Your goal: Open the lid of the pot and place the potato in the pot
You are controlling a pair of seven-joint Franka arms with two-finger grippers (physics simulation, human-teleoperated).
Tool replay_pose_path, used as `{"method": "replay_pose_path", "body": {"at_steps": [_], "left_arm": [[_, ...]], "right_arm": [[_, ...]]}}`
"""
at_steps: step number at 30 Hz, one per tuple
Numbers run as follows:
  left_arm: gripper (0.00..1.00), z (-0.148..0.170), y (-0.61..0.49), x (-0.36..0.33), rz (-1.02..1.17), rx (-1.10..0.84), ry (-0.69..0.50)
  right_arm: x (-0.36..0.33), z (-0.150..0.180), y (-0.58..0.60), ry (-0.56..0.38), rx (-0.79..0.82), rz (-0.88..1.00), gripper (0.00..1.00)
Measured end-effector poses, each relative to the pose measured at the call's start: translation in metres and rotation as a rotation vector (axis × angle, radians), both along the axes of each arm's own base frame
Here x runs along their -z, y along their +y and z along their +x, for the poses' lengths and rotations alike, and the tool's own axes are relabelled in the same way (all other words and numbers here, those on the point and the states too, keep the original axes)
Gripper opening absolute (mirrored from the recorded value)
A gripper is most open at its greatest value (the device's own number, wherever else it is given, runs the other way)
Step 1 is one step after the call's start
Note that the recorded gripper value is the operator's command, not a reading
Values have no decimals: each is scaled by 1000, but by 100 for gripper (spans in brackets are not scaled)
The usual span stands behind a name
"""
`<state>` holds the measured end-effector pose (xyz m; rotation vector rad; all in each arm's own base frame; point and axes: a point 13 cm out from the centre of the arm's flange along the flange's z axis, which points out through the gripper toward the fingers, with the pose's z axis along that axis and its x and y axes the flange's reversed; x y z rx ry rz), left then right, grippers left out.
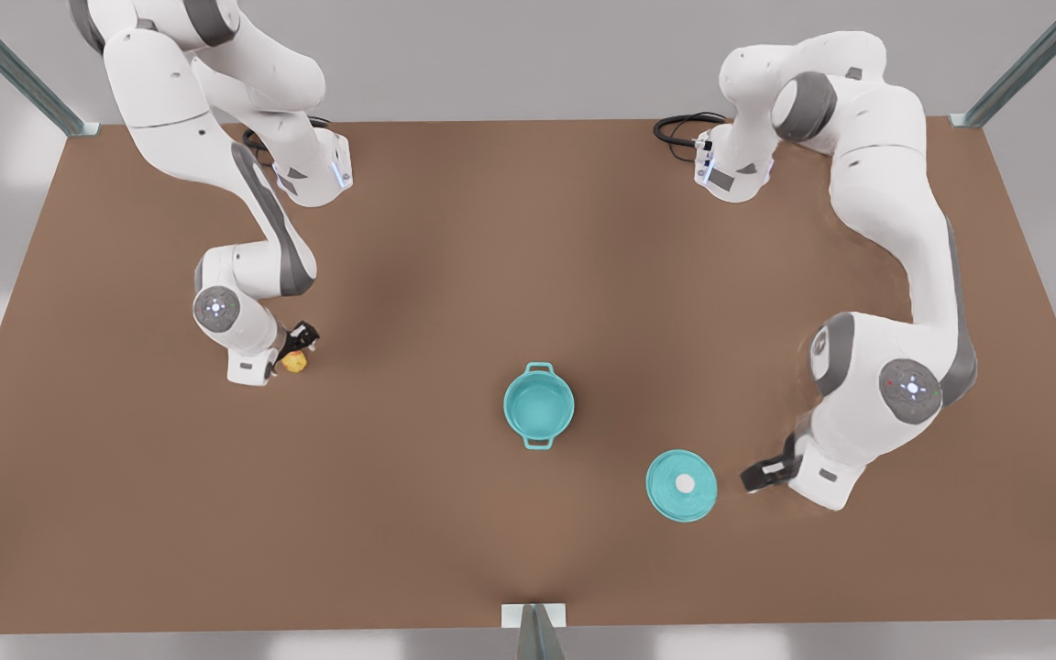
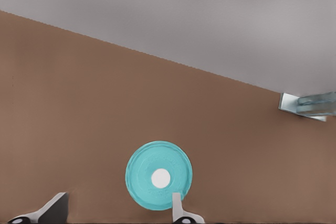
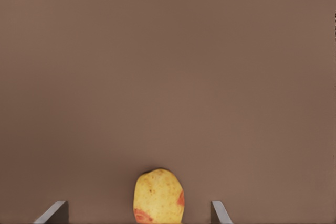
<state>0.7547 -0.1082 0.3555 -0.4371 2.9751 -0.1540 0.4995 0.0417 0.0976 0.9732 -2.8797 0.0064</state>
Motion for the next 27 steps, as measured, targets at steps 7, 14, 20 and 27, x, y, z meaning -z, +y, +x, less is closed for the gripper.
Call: {"method": "replay_pose_path", "body": {"at_steps": [7, 14, 20, 27], "left_arm": [[100, -118, 100, -40, 40, -32, 109], [100, -129, 77, -32, 39, 81, 160], [100, -133, 79, -29, 41, 118, 176], [100, -135, 79, -28, 42, 150, 182]], "right_arm": [[19, -5, 1, 12, -52, 1, 100], [35, -9, -6, 21, -83, -4, 100], [48, -23, -12, 47, -103, -10, 100], [63, -31, -11, 70, -114, -5, 95]]}}
